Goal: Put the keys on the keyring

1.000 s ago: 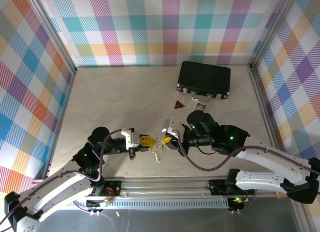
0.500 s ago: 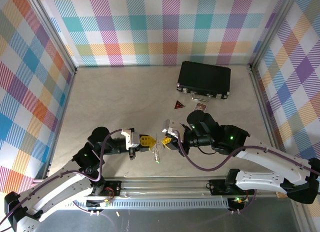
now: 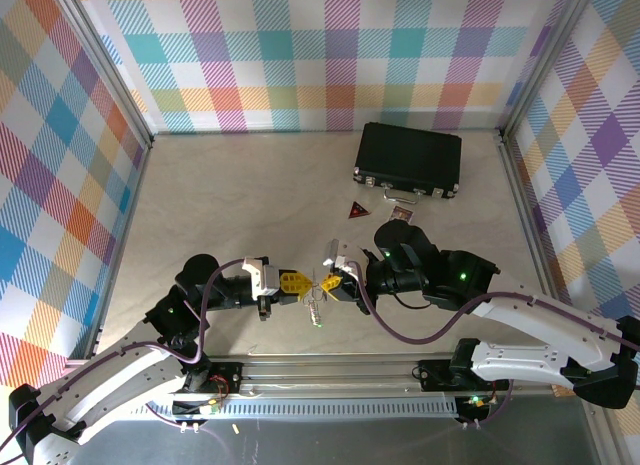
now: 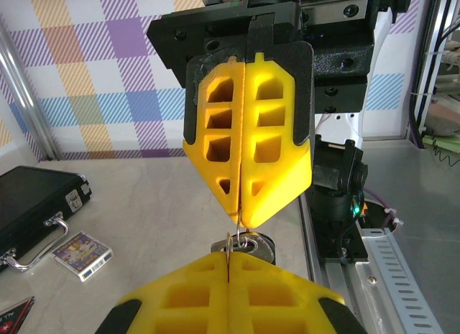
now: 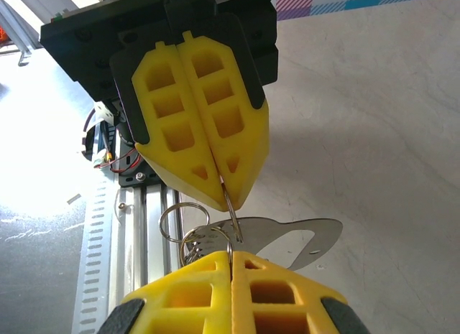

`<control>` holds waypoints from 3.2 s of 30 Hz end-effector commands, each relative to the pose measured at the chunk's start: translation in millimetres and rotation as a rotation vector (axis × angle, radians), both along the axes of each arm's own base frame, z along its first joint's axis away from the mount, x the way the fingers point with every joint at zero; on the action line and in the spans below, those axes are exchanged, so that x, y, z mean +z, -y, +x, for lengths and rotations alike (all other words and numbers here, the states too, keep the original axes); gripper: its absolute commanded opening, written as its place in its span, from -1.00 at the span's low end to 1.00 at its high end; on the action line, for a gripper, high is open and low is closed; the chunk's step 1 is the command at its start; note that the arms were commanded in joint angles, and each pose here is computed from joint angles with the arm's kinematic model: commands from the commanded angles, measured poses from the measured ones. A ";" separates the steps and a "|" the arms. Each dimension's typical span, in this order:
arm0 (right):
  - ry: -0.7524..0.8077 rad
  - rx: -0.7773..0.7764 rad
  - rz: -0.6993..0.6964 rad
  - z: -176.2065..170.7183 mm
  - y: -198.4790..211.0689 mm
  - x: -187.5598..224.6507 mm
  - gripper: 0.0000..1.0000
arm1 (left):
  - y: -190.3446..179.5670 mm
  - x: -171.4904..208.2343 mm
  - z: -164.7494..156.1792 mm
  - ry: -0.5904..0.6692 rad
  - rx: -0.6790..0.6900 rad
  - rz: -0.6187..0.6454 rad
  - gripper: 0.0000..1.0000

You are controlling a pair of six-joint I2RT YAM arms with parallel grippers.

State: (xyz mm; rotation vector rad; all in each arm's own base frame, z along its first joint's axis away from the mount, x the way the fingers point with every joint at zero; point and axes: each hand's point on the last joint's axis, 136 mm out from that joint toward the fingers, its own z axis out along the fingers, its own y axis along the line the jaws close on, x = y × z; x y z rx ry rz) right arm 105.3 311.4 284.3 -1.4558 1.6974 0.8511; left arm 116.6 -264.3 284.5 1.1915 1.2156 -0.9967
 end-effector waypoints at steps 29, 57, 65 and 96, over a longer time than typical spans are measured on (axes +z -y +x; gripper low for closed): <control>0.028 -0.002 0.058 4.2 -8.7 19.2 -1.00 | -1.0 17.5 -8.1 0.032 -0.026 -0.045 -1.00; 0.024 0.037 0.083 -1.0 -13.1 26.6 -1.00 | 0.9 14.8 -6.0 0.024 -0.023 -0.027 -1.00; 0.022 0.071 0.083 -5.5 -15.3 23.5 -1.00 | 1.4 14.6 -5.3 0.023 -0.021 -0.023 -1.00; 0.077 0.113 -0.012 -7.7 -15.0 -8.7 -1.00 | 2.3 22.0 -2.3 -0.003 -0.009 -0.065 -1.00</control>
